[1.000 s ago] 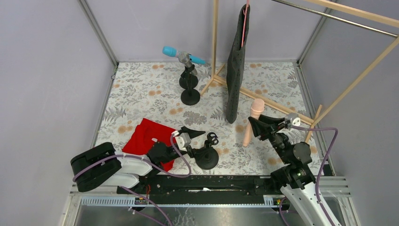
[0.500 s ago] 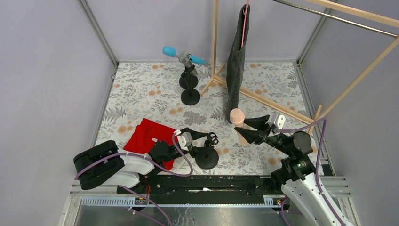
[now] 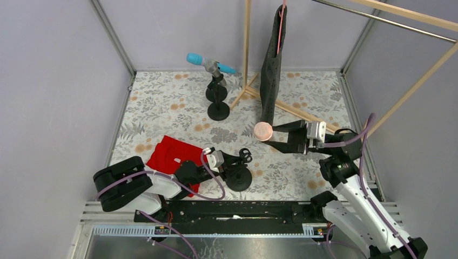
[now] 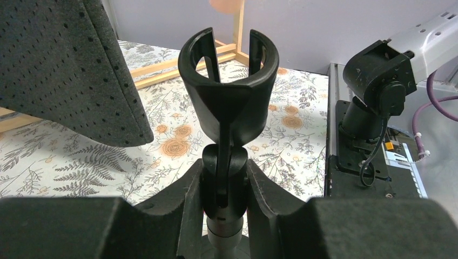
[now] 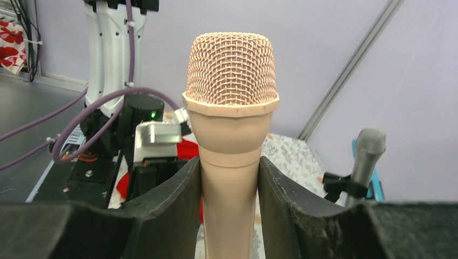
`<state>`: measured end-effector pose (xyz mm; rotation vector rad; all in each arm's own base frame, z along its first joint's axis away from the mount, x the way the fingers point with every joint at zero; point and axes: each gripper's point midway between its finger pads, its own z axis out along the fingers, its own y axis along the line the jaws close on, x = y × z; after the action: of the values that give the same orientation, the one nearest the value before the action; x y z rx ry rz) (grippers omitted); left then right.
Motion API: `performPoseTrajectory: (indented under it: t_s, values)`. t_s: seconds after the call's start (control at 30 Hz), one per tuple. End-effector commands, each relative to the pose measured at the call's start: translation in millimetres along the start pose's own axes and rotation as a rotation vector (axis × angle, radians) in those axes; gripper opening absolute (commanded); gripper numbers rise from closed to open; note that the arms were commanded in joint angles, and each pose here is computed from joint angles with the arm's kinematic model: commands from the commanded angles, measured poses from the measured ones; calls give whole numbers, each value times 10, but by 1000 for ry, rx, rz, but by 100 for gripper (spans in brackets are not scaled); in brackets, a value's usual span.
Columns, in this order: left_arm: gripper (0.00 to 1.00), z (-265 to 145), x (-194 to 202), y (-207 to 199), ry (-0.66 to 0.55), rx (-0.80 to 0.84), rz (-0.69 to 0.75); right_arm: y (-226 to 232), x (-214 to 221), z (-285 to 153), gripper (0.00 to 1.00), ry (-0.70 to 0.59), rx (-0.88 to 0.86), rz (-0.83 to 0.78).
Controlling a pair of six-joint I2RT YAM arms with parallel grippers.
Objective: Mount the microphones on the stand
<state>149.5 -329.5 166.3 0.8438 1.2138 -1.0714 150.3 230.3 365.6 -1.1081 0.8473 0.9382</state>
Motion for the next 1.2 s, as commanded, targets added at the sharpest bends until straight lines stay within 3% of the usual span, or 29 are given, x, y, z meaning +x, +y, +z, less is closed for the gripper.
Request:
performPoseTrajectory:
  t_s: [0.0,0.07,0.37,0.67,1.17]
  values:
    - [9,128,-238,14,-89,4,2,-91,-581,106,0,-159,-24,-136]
    - [0,136,-231,11,-88,7,0,-149,-690,135,0,-210,-9,-116]
    - [0,85,-217,-39,-104,26,-17,-242,-907,375,0,-328,-101,156]
    - [0,64,-223,42,-106,-24,-27,-61,-620,803,0,-177,-127,143]
    - [0,54,-202,58,-102,-35,-36,-19,-396,966,0,-143,-102,230]
